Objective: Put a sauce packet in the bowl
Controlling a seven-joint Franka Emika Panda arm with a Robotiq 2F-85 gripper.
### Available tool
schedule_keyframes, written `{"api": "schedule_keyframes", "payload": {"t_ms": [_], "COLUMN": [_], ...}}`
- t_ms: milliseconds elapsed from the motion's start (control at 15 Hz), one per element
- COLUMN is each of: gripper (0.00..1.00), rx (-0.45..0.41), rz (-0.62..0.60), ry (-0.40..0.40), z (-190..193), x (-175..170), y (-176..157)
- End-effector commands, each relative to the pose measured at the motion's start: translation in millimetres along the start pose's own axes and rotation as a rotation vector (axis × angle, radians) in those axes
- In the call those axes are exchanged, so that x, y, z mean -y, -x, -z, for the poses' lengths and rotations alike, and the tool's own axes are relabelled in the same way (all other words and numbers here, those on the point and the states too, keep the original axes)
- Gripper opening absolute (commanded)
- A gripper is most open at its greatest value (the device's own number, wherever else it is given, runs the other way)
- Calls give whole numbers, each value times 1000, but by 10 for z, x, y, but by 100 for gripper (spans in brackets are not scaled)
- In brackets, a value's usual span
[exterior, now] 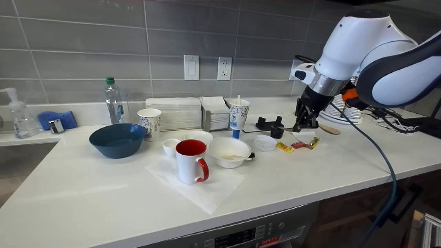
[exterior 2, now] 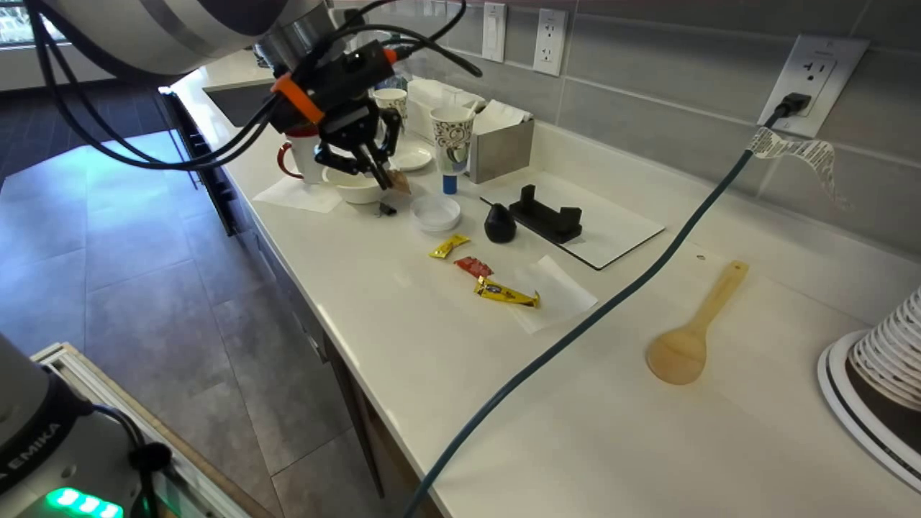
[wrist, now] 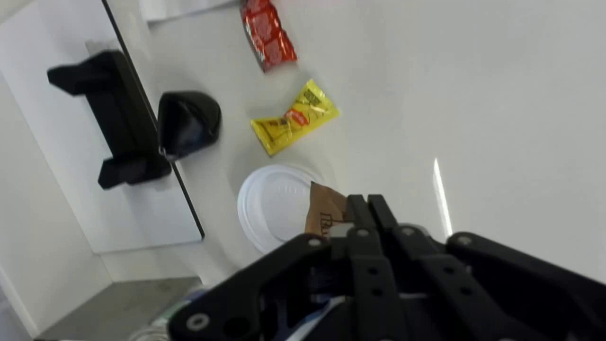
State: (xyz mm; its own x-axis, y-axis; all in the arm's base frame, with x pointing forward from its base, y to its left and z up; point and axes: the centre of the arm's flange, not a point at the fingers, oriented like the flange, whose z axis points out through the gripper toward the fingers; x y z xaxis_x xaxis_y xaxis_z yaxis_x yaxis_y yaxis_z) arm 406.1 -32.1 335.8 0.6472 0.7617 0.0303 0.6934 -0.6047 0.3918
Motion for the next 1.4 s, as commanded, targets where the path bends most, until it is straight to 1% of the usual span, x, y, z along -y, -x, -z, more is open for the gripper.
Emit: {"api": "schedule_keyframes", "payload": {"t_ms": [0, 67, 467, 533, 800, 933, 1133, 1333], "gripper": [1, 4, 4, 1, 1, 1, 1, 1], "rx": [-27, -35, -30, -30, -105, -137, -146, -158], "rz": [45, 58, 47, 47, 243, 344, 450, 549], "ry": [4, 3, 3, 3, -6, 21, 69, 69], "z": [27, 34, 23, 23, 21, 34, 45, 30], "x": [44, 73, 51, 51, 264, 361, 340, 244], "y": [-88, -131, -98, -98, -616, -850, -1090, -1258]}}
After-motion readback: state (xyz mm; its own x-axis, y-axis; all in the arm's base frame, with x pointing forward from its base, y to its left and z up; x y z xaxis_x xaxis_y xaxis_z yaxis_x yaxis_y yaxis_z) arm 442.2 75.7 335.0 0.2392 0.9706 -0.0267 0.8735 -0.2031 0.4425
